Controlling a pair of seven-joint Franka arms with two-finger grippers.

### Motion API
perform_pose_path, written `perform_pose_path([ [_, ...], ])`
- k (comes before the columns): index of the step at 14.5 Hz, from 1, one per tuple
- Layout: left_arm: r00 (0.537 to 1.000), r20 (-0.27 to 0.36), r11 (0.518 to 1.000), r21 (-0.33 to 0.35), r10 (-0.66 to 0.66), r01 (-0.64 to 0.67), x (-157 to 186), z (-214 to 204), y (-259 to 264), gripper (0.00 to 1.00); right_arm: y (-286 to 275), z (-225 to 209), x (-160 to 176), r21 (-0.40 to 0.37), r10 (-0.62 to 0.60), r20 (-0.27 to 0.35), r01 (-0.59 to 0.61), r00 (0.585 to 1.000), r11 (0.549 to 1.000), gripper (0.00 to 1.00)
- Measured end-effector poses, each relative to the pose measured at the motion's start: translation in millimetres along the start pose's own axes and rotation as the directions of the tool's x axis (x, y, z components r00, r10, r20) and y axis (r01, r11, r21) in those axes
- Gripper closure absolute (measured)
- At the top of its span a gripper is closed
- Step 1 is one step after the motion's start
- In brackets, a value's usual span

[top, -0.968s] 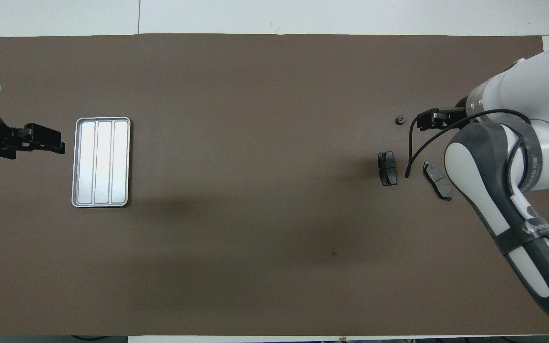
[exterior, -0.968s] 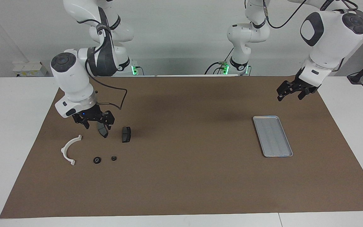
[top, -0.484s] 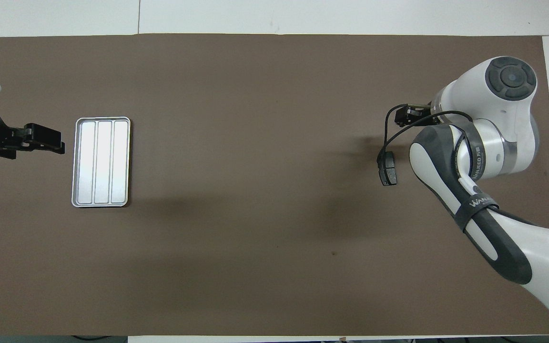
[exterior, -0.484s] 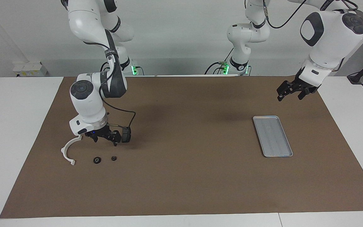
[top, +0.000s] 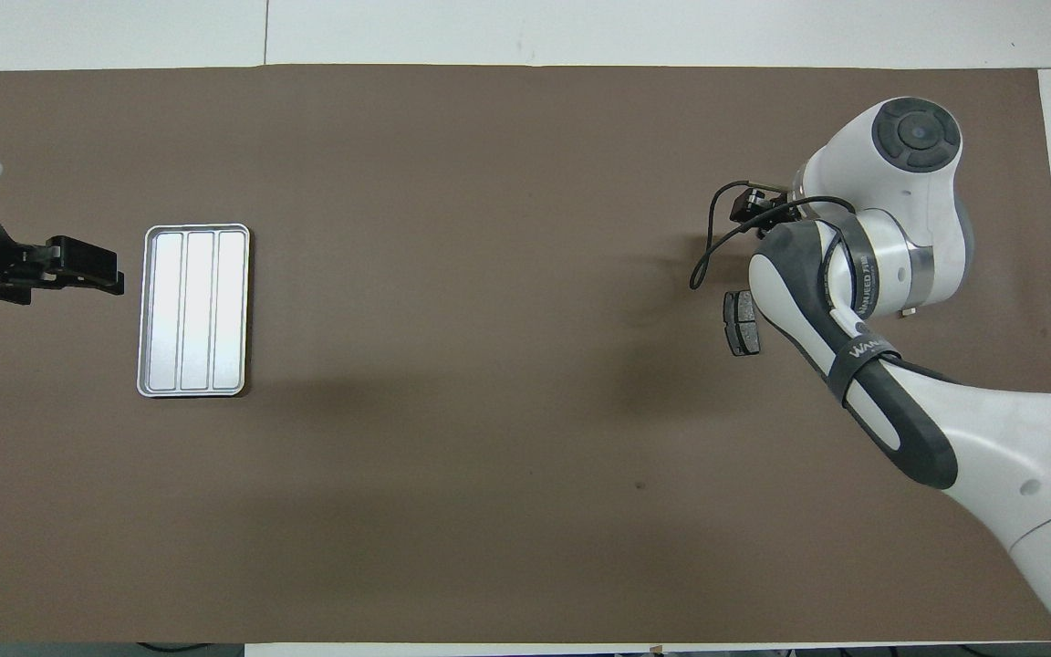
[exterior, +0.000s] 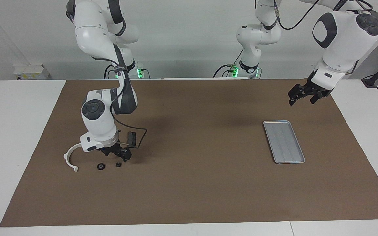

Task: Pick bearing gear from pile to tray
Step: 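Close the right gripper on the black bearing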

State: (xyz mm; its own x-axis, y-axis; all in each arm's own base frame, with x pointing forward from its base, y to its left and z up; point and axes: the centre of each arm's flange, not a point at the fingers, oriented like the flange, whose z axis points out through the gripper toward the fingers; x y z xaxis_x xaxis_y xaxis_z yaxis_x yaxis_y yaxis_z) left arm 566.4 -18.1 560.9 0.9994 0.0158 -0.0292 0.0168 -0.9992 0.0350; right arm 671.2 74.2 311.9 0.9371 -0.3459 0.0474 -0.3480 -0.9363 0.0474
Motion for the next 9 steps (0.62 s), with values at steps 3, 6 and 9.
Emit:
perform_pose_path([
  [3, 1.000, 0.001, 1.000, 0.000, 0.000, 0.000, 0, 2, 0, 0.00, -11, 9, 4, 0.002, 0.018, -0.001, -0.018, 1.000, 1.000, 0.09],
  [6, 1.000, -0.001, 1.000, 0.000, -0.001, 0.001, 0, 3, 0, 0.00, -9, 18, 10, 0.004, 0.020, -0.015, -0.020, 1.000, 1.000, 0.00],
  [9, 1.000, 0.000, 1.000, 0.000, -0.001, 0.001, 0, 4, 0, 0.00, -6, 20, 13, -0.001, 0.023, -0.020, -0.023, 1.000, 1.000, 0.00],
])
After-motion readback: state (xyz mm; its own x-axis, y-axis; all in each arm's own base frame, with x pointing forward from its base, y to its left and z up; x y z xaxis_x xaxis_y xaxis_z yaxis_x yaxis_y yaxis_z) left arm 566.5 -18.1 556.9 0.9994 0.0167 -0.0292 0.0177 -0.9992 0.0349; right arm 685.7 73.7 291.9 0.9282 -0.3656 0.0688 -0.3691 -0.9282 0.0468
